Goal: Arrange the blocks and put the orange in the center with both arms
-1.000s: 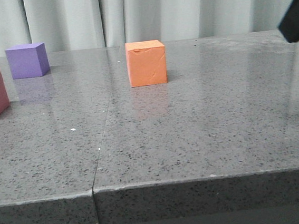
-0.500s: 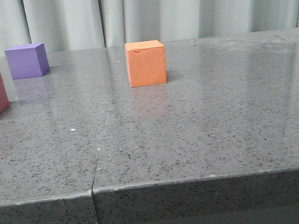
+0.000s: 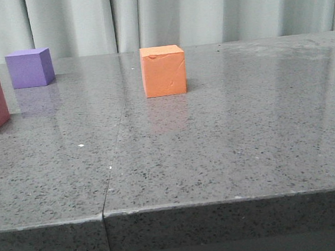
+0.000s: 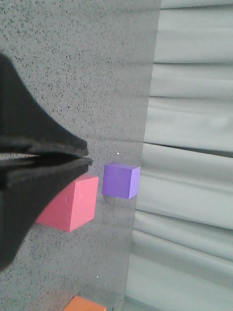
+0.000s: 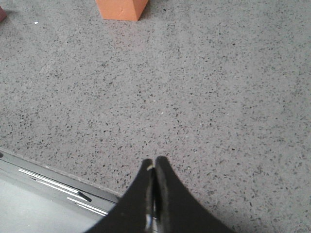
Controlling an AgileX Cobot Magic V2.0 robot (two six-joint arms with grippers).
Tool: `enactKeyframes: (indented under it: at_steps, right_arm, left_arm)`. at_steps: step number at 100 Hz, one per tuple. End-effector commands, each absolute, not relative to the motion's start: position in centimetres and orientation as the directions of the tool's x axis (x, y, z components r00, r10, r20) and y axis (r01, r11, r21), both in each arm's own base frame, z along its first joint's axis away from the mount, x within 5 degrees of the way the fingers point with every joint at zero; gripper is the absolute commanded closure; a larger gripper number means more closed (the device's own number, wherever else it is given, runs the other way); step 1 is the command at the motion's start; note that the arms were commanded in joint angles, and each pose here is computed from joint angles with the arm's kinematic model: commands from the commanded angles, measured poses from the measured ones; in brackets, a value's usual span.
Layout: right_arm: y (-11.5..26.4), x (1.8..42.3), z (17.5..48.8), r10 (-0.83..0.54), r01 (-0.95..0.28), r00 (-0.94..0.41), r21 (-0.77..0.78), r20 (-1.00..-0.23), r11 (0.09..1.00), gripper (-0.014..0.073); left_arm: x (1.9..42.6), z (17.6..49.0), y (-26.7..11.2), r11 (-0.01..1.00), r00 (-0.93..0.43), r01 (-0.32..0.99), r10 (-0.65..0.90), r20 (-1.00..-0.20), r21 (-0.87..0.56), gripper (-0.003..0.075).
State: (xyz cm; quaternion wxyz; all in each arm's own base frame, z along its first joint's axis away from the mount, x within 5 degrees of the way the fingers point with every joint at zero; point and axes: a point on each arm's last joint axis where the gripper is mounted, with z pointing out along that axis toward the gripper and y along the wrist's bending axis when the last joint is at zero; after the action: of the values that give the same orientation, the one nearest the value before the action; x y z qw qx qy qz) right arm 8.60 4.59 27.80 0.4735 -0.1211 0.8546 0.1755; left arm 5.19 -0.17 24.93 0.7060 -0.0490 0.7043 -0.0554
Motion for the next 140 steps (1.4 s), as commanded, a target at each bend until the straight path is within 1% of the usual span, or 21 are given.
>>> enactKeyframes:
  at_steps: [1, 15, 30, 38, 43, 50, 54, 57, 69, 74, 81, 95, 108, 113, 114, 115, 120, 121, 122, 128, 140]
  right_arm:
    - [4.6, 8.8, 29.1, -0.022, -0.389, -0.448, 0.172, -0.894, 0.905, 0.0663]
    - [4.6, 8.8, 29.1, -0.022, -0.389, -0.448, 0.172, -0.894, 0.905, 0.0663]
    - [4.6, 8.8, 29.1, -0.022, -0.389, -0.448, 0.172, -0.894, 0.905, 0.0663]
    - [4.6, 8.8, 29.1, -0.022, -0.389, -0.448, 0.172, -0.894, 0.905, 0.0663]
    - [4.6, 8.8, 29.1, -0.022, -0.389, -0.448, 0.172, -0.894, 0.905, 0.0663]
    - [4.6, 8.8, 29.1, -0.022, -0.389, -0.448, 0.172, -0.894, 0.905, 0.0663]
    - [4.6, 8.8, 29.1, -0.022, -0.389, -0.448, 0.172, -0.894, 0.905, 0.0663]
    - [4.6, 8.8, 29.1, -0.022, -0.389, -0.448, 0.172, -0.894, 0.905, 0.0663]
    - [4.6, 8.8, 29.1, -0.022, -0.389, -0.448, 0.172, -0.894, 0.905, 0.0663]
    - [4.6, 8.8, 29.1, -0.022, -0.389, -0.448, 0.172, -0.894, 0.905, 0.0663]
    - [4.6, 8.8, 29.1, -0.022, -0.389, -0.448, 0.172, -0.894, 0.905, 0.0663]
    - [4.6, 8.8, 29.1, -0.022, -0.389, -0.448, 0.172, -0.894, 0.905, 0.0663]
    - [4.6, 8.8, 29.1, -0.022, -0.389, -0.448, 0.172, -0.894, 0.905, 0.0663]
    - [4.6, 8.8, 29.1, -0.022, -0.389, -0.448, 0.172, -0.894, 0.905, 0.0663]
    - [4.6, 8.8, 29.1, -0.022, -0.389, -0.448, 0.172, -0.894, 0.905, 0.0663]
    - [4.6, 8.8, 29.1, -0.022, -0.389, -0.448, 0.172, -0.894, 0.905, 0.0663]
    - [4.6, 8.8, 29.1, -0.022, -0.389, -0.448, 0.172, -0.894, 0.905, 0.0663]
    - [4.6, 8.8, 29.1, -0.022, -0.389, -0.448, 0.172, -0.894, 0.905, 0.0663]
    - [4.6, 8.8, 29.1, -0.022, -0.389, -0.448, 0.172, -0.894, 0.905, 0.0663]
    - [4.6, 8.8, 29.1, -0.022, -0.389, -0.448, 0.172, -0.894, 0.905, 0.0663]
    - [4.6, 8.8, 29.1, -0.022, -0.389, -0.448, 0.172, -0.894, 0.905, 0.0663]
  left_arm:
    - [5.6, 27.8, -0.2, 0.988, 0.020, 0.010, -0.157, -0.987, -0.157, 0.0741]
    - [7.0, 30.0, -0.3, 0.988, -0.106, 0.006, -0.153, -0.983, -0.154, 0.0741]
    - [9.5, 31.7, -0.3, 0.990, -0.277, -0.004, -0.134, -0.952, -0.138, 0.0739]
    - [11.0, 32.6, -0.3, 0.991, -0.329, -0.009, -0.126, -0.936, -0.130, 0.0736]
    - [12.0, 33.0, -0.2, 0.991, -0.349, -0.011, -0.126, -0.929, -0.130, 0.0713]
    - [13.4, 33.5, -0.2, 0.992, -0.373, -0.015, -0.125, -0.919, -0.129, 0.0634]
    - [14.3, 33.7, -0.2, 0.991, -0.391, -0.018, -0.126, -0.912, -0.129, 0.0563]
    - [14.8, 33.9, -0.1, 0.991, -0.397, -0.019, -0.126, -0.909, -0.129, 0.0507]
    - [17.1, 34.3, -0.1, 0.991, -0.424, -0.025, -0.127, -0.896, -0.129, 0.0222]
    - [18.1, 34.4, 0.0, 0.991, -0.439, -0.027, -0.128, -0.889, -0.129, 0.0132]
    - [19.3, 34.6, 0.0, 0.991, -0.456, -0.029, -0.128, -0.881, -0.129, 0.0057]
    - [21.7, 35.4, 0.0, 0.993, -0.472, -0.025, -0.116, -0.874, -0.119, 0.0050]
    - [23.7, 36.7, -0.2, 0.997, -0.508, 0.041, -0.042, -0.861, -0.073, 0.0050]
    - [24.5, 37.1, -0.6, 0.994, -0.520, 0.099, 0.011, -0.854, -0.047, 0.0050]
    - [24.7, 37.3, -0.7, 0.991, -0.518, 0.129, 0.046, -0.854, -0.024, 0.0050]
    - [24.9, 37.4, -0.7, 0.991, -0.521, 0.130, 0.037, -0.853, -0.037, 0.0050]
    - [25.6, 37.8, -1.3, 0.974, -0.515, 0.226, 0.115, -0.849, -0.005, 0.0050]
    - [25.8, 38.0, -1.5, 0.963, -0.504, 0.267, 0.161, -0.849, 0.024, 0.0050]
    - [25.9, 38.0, -1.6, 0.963, -0.506, 0.270, 0.150, -0.849, 0.009, 0.0050]
    - [26.8, 38.7, -2.4, 0.918, -0.455, 0.393, 0.243, -0.857, 0.051, 0.0050]
    - [28.5, 39.8, -3.6, 0.829, -0.370, 0.555, 0.325, -0.870, 0.073, 0.0050]
